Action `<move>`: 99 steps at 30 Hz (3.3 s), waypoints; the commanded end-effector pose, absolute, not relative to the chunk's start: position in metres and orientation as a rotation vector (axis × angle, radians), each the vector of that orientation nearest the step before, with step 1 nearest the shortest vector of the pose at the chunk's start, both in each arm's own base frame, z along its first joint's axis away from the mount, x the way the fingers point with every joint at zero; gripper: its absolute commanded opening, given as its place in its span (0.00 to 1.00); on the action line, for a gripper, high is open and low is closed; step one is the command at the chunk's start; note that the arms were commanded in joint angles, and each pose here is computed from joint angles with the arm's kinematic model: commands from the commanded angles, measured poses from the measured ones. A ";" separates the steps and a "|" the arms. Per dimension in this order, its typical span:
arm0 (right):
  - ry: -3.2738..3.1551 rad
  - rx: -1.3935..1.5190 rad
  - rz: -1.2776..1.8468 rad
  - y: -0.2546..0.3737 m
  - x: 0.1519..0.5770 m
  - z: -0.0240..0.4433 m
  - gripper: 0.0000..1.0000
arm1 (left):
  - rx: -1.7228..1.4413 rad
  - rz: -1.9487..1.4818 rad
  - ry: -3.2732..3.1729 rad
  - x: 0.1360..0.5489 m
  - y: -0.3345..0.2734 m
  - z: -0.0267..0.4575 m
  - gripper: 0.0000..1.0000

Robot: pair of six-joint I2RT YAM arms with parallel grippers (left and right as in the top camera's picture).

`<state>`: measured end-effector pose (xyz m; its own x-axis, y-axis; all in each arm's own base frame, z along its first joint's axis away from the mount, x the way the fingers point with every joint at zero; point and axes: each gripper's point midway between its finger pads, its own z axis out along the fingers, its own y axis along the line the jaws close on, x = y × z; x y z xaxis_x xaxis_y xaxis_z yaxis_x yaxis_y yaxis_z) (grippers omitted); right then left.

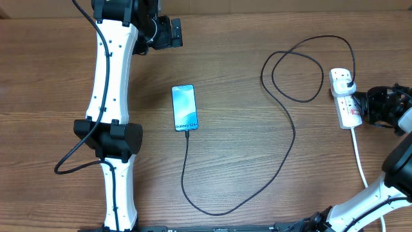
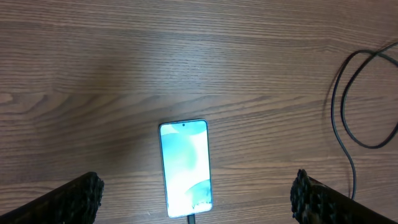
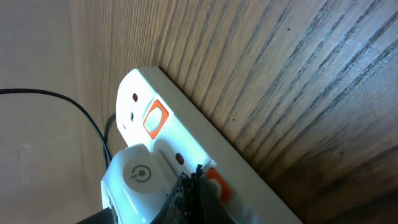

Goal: Plug charger to phone and switch on socket

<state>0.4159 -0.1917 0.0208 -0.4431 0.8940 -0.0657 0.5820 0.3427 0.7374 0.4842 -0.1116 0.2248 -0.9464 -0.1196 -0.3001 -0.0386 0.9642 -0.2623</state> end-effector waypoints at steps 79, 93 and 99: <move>1.660 -0.145 0.286 0.045 0.265 0.288 1.00 | -0.088 -0.359 2.774 0.483 -0.114 0.234 0.99; 1.533 -0.170 0.326 0.059 0.243 0.205 1.00 | -0.089 -0.359 2.775 0.483 -0.114 0.234 1.00; 1.517 -0.172 0.324 0.059 0.240 0.189 1.00 | -0.088 -0.359 2.775 0.483 -0.114 0.234 1.00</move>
<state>0.2418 0.0601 0.1886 -0.0009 0.0933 -0.9956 -0.3200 0.9432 0.0887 0.4839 -0.1116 0.2249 -0.9468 -0.1177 -0.2996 -0.0371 0.9645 -0.2615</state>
